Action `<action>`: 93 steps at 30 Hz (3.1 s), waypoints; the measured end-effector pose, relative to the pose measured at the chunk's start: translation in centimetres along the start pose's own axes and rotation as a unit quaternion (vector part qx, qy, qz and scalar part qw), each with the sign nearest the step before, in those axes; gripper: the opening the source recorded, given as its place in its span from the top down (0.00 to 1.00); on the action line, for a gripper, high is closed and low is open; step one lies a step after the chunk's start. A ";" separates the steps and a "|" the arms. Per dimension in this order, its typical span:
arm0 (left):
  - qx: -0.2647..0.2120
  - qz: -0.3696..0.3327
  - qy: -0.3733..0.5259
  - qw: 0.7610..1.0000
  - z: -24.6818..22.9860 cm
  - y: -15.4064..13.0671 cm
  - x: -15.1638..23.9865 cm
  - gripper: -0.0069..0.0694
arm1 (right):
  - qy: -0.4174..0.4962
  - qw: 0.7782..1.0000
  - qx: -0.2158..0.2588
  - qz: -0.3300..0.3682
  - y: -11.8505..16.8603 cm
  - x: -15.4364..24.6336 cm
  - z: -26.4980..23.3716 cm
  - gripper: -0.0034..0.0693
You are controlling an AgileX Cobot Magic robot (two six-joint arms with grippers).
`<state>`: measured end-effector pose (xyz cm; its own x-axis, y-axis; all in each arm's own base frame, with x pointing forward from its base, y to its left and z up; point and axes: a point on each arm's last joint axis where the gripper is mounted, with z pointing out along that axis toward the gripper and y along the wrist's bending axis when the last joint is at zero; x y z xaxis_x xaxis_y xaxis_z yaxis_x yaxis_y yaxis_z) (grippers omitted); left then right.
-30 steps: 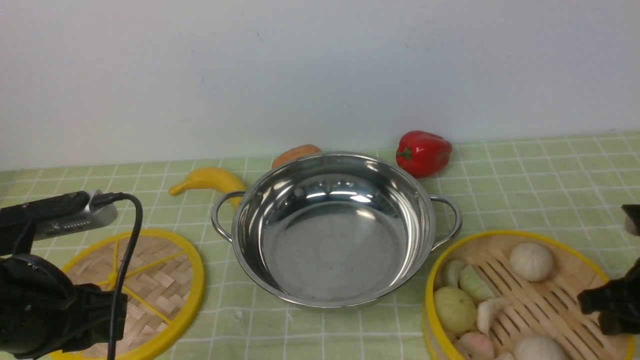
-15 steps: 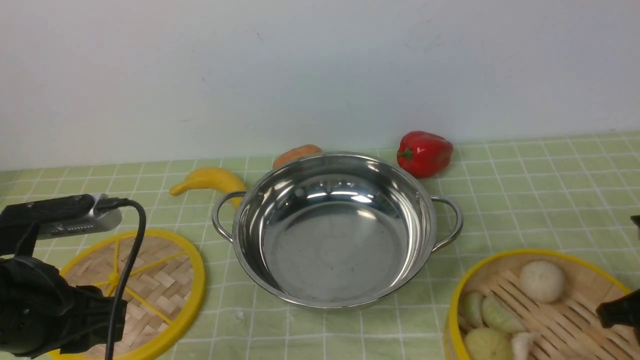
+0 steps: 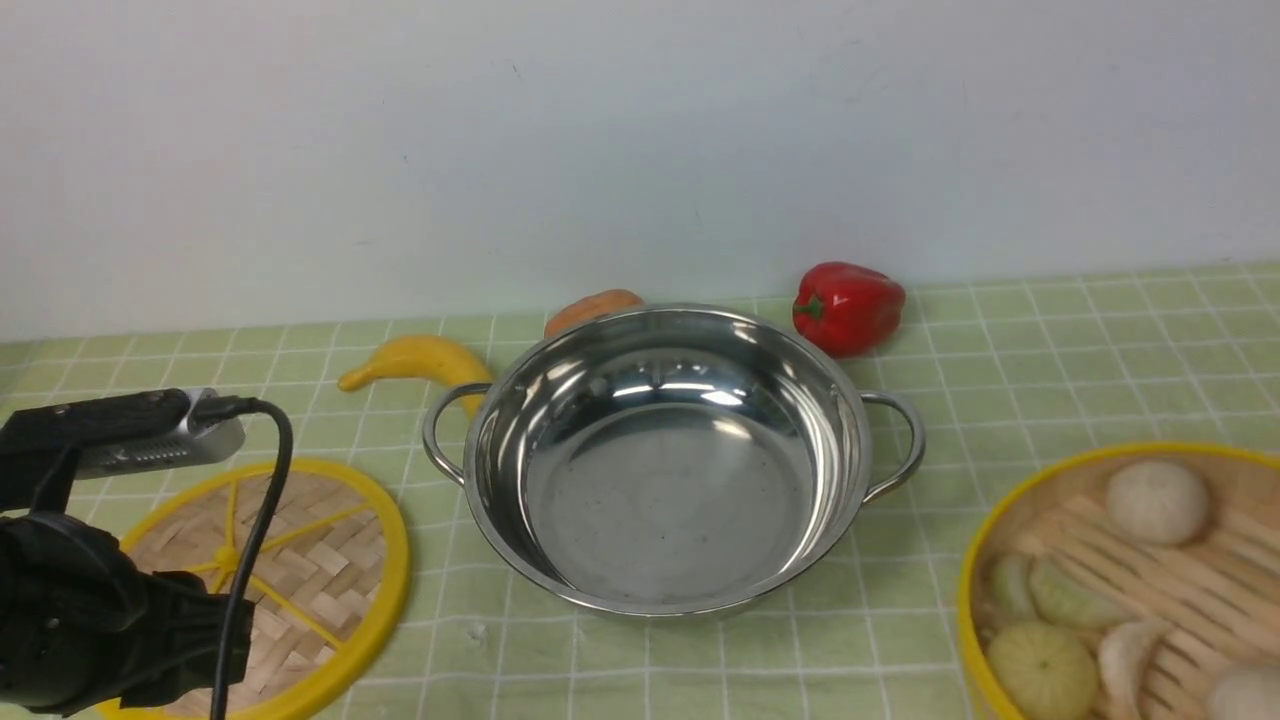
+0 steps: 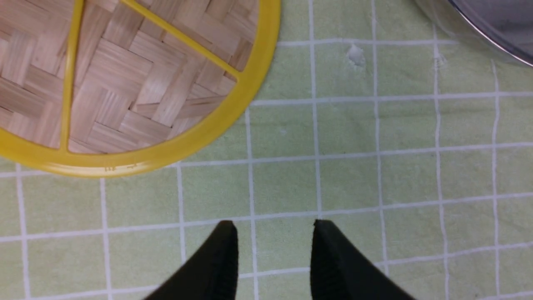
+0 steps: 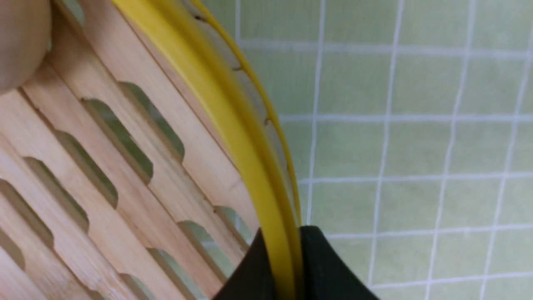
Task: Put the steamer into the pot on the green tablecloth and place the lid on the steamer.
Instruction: 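Reach for and grasp the rim of the bamboo steamer holding the buns with the right gripper, then place the bamboo steamer basket of food into the steel pot with the right gripper, then grasp the bamboo steamer lid lying on the table by its centre knob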
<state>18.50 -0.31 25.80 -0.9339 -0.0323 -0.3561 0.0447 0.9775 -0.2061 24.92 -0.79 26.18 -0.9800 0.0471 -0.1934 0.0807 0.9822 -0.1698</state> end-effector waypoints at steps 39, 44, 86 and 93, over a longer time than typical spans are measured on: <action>0.000 0.000 0.000 1.000 0.0 0.0 0.0 0.59 | -0.029 0.975 -0.153 -0.157 25.6 -16.6 6.6 0.87; -0.002 0.000 -0.007 1.000 0.0 0.0 -0.1 0.59 | -0.025 0.975 -0.157 -0.154 25.8 -16.6 7.1 0.87; -0.125 -0.076 0.090 0.985 12.9 6.3 -10.3 0.59 | -0.390 0.883 -0.226 -0.130 5.9 0.3 -26.5 0.25; -0.127 -0.072 0.091 0.985 13.1 6.4 -10.4 0.75 | -0.430 0.863 -0.241 -0.105 1.1 8.2 -27.3 0.30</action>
<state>33.10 3.54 16.25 -0.9730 -0.1601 -0.1661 -0.1624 0.9867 0.0006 12.02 5.67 50.79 -0.4488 -0.0896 -0.8892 -0.3706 0.9240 0.0940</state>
